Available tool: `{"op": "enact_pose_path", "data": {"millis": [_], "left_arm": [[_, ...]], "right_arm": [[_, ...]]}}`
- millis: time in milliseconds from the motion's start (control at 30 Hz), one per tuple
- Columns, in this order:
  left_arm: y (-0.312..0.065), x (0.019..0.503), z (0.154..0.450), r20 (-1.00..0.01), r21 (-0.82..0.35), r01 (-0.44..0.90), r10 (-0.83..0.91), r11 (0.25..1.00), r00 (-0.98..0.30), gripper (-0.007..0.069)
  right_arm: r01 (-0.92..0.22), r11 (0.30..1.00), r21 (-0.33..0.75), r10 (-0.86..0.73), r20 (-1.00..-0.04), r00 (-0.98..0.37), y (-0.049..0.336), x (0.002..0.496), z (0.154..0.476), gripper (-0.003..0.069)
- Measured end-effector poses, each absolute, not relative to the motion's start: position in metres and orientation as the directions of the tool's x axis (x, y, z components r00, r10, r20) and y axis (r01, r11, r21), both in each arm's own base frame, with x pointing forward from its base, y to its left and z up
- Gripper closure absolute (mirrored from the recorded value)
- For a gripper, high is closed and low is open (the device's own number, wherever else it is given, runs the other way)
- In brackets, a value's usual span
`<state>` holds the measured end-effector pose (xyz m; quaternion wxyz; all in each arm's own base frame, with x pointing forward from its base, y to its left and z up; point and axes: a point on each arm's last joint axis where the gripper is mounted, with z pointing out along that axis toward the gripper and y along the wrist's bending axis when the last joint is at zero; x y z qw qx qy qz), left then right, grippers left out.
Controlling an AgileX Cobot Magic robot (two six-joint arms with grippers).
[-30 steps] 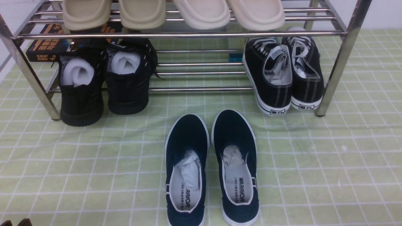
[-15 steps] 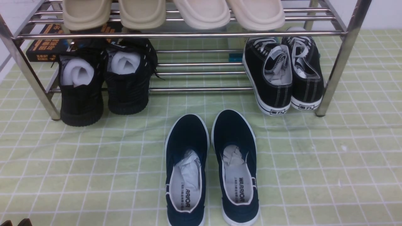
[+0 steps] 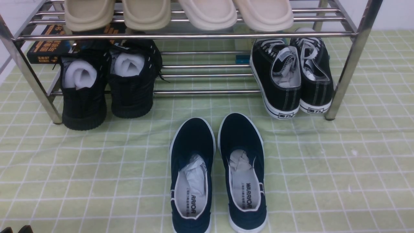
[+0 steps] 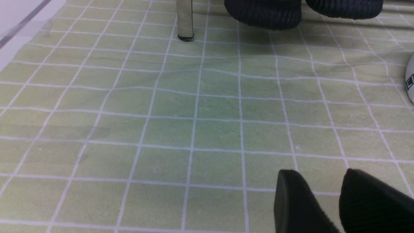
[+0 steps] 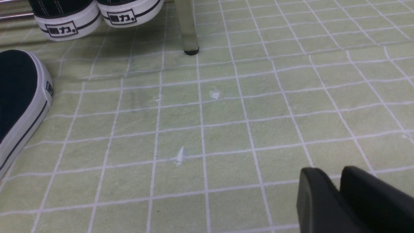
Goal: Take the shoes off the shelf with your hand from the green coffee tablecloth.
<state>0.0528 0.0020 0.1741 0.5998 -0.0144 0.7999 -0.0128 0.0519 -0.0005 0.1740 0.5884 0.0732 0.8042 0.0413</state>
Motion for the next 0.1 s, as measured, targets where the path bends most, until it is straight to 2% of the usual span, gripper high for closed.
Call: {"op": "enact_pose_path", "data": {"millis": [100], "left_arm": [[0.002, 0.0528, 0.1741, -0.959, -0.038, -0.008, -0.038, 0.999, -0.28, 0.0384]], "right_arm": [[0.069, 0.986, 0.152, 0.166, -0.94, -0.297, -0.0005, 0.0519, 0.174, 0.0525]]}}
